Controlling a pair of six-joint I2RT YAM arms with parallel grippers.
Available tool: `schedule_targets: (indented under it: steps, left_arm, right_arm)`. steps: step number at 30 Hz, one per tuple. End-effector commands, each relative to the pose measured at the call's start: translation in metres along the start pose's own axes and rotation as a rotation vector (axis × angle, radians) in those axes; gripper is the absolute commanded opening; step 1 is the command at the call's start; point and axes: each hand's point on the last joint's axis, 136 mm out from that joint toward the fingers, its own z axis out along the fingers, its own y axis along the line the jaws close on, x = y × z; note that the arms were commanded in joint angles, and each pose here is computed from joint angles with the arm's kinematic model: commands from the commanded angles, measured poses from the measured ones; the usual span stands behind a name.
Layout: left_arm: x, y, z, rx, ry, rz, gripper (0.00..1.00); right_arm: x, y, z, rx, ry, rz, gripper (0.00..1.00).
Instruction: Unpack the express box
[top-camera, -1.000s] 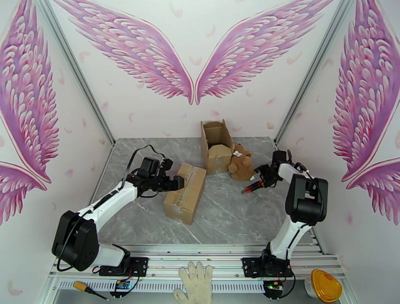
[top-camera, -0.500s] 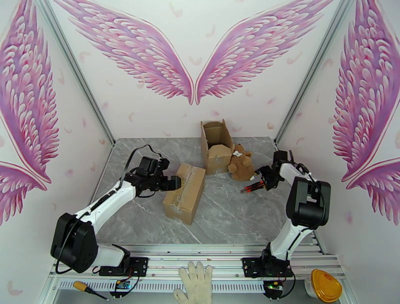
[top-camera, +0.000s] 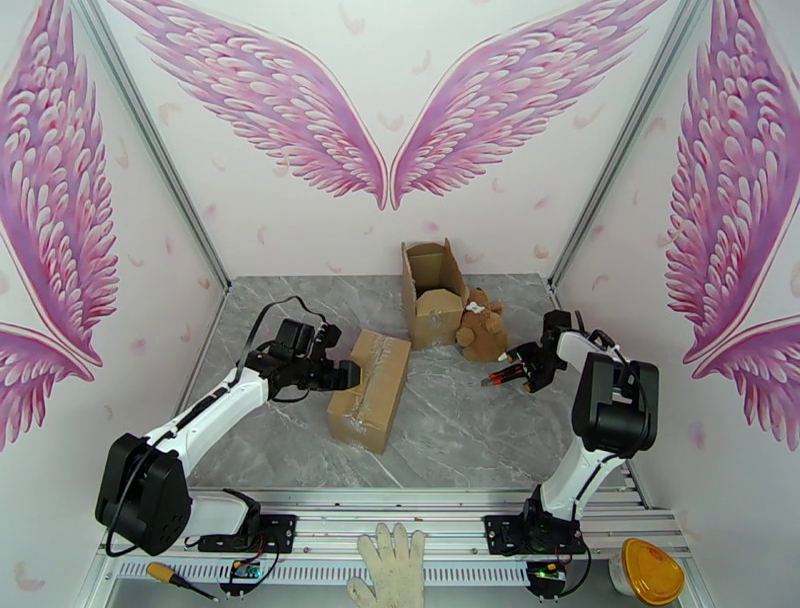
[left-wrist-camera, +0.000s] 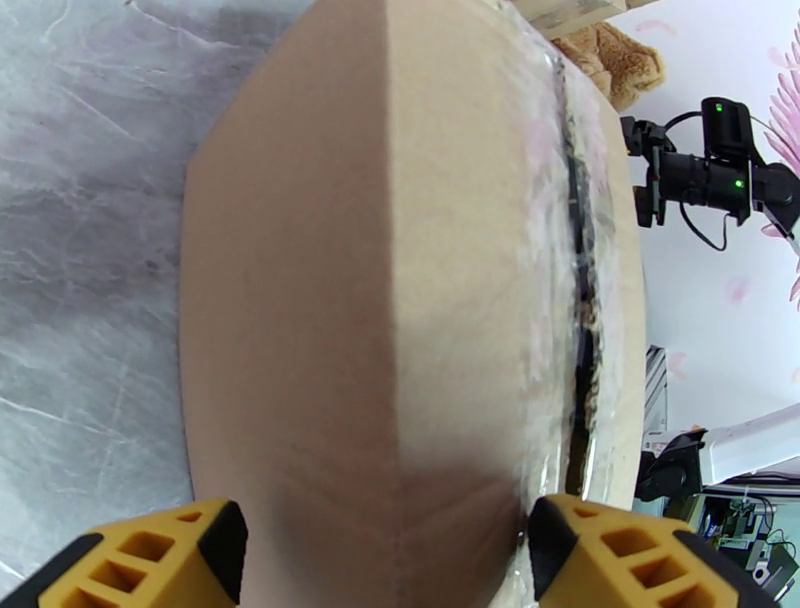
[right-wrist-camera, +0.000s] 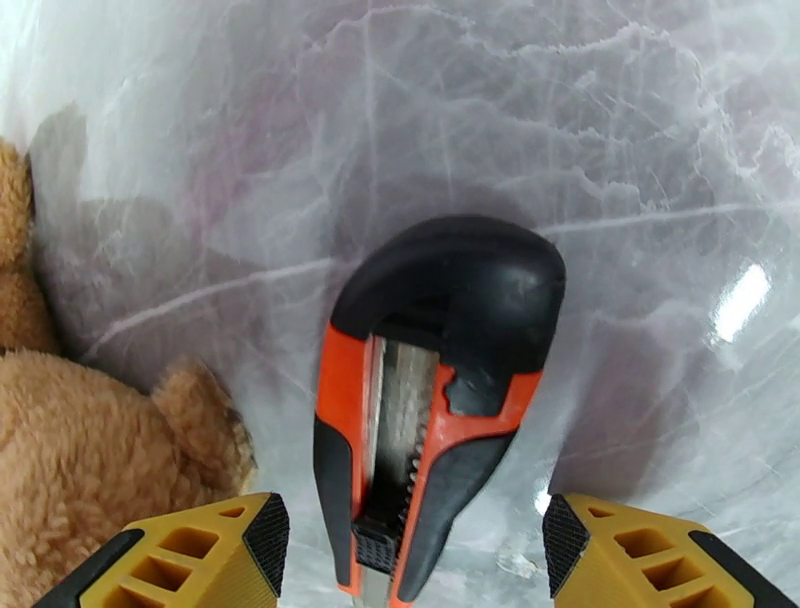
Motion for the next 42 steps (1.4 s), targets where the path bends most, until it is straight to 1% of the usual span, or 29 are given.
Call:
schedule_targets:
  steps: [1,5,8,10,15,20,23,25,26,28,29,30,38,42]
  left_arm:
    - [0.019,-0.001,0.006,0.014,0.045,-0.027,0.78]
    - [0.017,-0.003,0.007,0.022,0.027,-0.032,0.77]
    - [0.013,-0.007,0.006,0.040,0.003,-0.034,0.77]
    - [0.014,-0.008,0.008,0.048,0.005,-0.037,0.76]
    - [0.016,-0.009,0.010,0.043,0.015,-0.027,0.76]
    - [0.014,-0.009,0.010,0.036,0.005,-0.012,0.78]
    - [0.012,-0.008,0.007,0.020,-0.011,0.001,0.82]
    - [0.008,-0.007,0.005,0.015,-0.028,0.005,0.84]
    - [0.008,-0.007,0.003,0.008,-0.033,0.008,0.86]
    - [0.003,-0.008,-0.002,-0.004,-0.056,0.022,0.86]
    - [0.001,-0.007,-0.005,-0.013,-0.067,0.028,0.87]
    - [-0.002,-0.007,-0.010,-0.026,-0.081,0.035,0.88]
    - [-0.037,-0.021,-0.057,-0.119,-0.211,0.170,0.90]
    - [-0.062,-0.029,-0.088,-0.200,-0.334,0.256,0.88]
  right_arm:
    - [-0.009,0.000,0.010,0.057,-0.018,0.012,0.73]
    - [-0.007,-0.007,0.024,0.100,0.008,0.014,0.71]
    - [-0.008,-0.006,0.025,0.113,-0.009,-0.001,0.66]
    - [-0.007,-0.004,0.027,0.108,-0.007,0.008,0.64]
    - [-0.007,0.005,0.032,0.134,-0.003,-0.015,0.64]
    - [-0.010,0.015,0.035,0.161,0.000,-0.038,0.61]
    - [-0.013,0.019,0.036,0.166,-0.008,-0.053,0.56]
    - [-0.012,0.021,0.035,0.150,-0.012,-0.056,0.47]
    - [-0.012,0.021,0.035,0.143,-0.017,-0.054,0.45]
    - [-0.012,0.021,0.032,0.124,-0.034,-0.051,0.42]
    - [-0.012,0.021,0.031,0.120,-0.040,-0.052,0.37]
    - [-0.013,0.022,0.029,0.111,-0.051,-0.054,0.36]
    - [-0.018,0.037,-0.008,0.012,-0.137,-0.050,0.33]
    - [-0.012,0.047,-0.033,-0.072,-0.162,-0.059,0.33]
